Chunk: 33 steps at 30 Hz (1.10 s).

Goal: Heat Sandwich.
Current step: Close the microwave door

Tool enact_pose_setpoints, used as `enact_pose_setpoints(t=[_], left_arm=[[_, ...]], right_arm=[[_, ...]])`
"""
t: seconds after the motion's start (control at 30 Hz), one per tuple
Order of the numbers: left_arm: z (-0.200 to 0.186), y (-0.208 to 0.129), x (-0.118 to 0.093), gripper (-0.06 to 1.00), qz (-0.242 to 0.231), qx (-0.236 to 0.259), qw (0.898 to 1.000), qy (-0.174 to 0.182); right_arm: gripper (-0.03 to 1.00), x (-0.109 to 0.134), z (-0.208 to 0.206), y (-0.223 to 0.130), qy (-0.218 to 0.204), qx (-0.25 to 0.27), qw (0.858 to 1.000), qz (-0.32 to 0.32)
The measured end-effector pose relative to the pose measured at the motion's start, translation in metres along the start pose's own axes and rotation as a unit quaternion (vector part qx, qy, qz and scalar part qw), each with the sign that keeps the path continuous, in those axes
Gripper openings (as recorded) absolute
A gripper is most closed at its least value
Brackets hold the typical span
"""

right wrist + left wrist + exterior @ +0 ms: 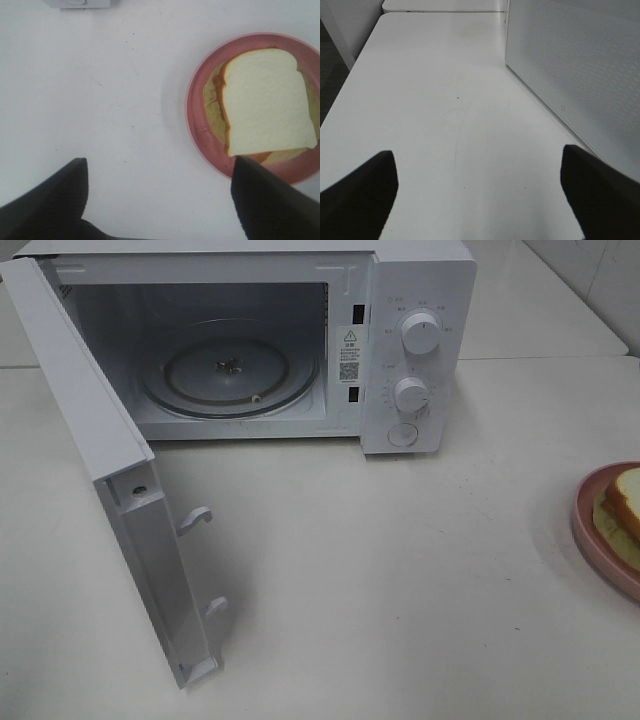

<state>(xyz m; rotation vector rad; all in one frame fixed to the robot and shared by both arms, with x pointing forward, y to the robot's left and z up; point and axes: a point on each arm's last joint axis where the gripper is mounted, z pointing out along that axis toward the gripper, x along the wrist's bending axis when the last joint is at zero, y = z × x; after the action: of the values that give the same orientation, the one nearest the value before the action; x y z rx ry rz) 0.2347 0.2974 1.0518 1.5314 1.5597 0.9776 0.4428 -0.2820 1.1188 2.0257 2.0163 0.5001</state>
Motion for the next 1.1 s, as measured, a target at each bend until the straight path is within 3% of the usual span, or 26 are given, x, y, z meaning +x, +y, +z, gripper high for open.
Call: enact_pose_setpoints(t=[0.3, 0.8, 1.1], left_arm=[[0.000, 0.000, 0.000, 0.81, 0.000, 0.000, 1.000, 0.000], [0.000, 0.000, 0.000, 0.81, 0.000, 0.000, 1.000, 0.000], [0.000, 0.000, 0.000, 0.81, 0.000, 0.000, 1.000, 0.000]], right_arm=[[0.76, -0.004, -0.015, -0.060, 0.002, -0.027, 1.000, 0.011], [0.76, -0.011, -0.028, -0.166, 0.015, -0.147, 0.989, 0.028], [0.76, -0.023, -0.017, -0.200, -0.028, -0.197, 0.980, 0.020]])
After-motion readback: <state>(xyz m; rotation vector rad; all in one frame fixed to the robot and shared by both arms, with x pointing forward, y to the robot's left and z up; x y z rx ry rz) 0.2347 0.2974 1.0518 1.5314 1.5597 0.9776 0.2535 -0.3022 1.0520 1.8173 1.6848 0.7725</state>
